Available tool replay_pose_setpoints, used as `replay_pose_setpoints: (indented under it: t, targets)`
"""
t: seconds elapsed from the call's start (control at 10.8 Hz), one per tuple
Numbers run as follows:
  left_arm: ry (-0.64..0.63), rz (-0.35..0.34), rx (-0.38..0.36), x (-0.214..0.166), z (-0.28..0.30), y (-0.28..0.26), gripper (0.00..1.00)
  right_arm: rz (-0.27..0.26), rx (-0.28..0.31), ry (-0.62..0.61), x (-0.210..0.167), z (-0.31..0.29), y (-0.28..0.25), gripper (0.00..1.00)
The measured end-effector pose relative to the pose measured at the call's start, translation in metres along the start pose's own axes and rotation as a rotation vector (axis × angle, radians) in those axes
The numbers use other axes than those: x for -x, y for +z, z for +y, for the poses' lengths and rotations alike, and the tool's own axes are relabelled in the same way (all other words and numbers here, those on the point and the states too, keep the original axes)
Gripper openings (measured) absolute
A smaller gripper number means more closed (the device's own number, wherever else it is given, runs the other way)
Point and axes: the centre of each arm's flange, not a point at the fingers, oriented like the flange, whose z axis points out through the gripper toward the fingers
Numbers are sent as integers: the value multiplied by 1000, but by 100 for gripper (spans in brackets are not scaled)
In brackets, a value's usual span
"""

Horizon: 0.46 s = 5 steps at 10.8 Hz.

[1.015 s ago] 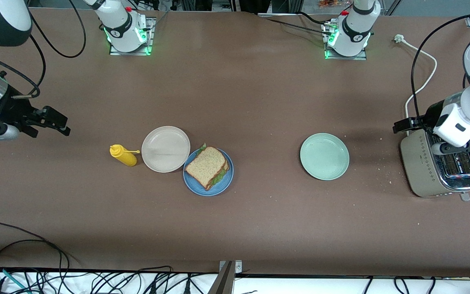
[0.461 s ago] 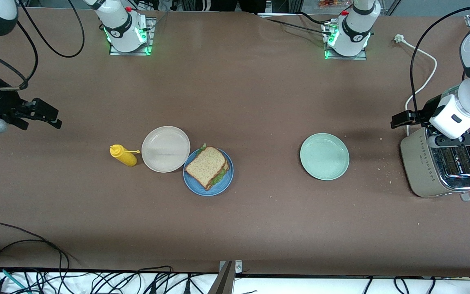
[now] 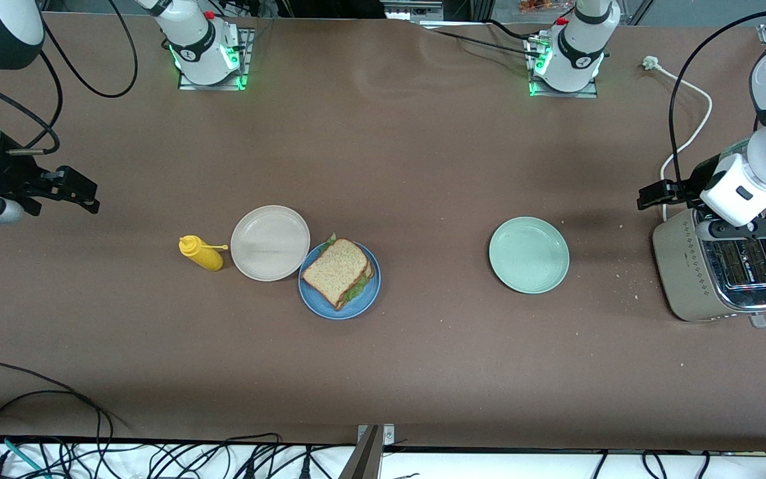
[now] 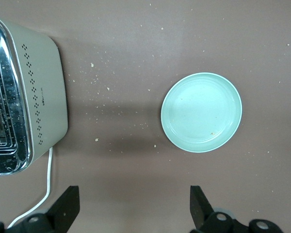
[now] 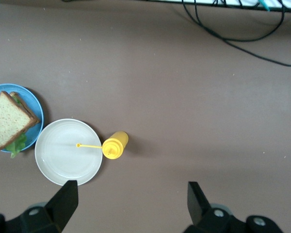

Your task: Make sandwich in blue plate with both arms

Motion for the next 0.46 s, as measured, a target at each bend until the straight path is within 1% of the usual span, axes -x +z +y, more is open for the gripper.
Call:
replay_pose_setpoints:
  t: [0.18, 0.28, 0.37, 0.46]
  targets:
    - [19, 1, 0, 0, 0, 0, 100, 31, 0, 0, -2, 0, -18, 100]
    - [29, 1, 0, 0, 0, 0, 100, 34, 0, 2, -3, 1, -21, 100]
    - [36, 2, 0, 0, 0, 0, 100, 29, 1, 6, -2, 4, -21, 100]
    - [37, 2, 0, 0, 0, 0, 100, 12, 2, 10, 0, 6, -20, 100]
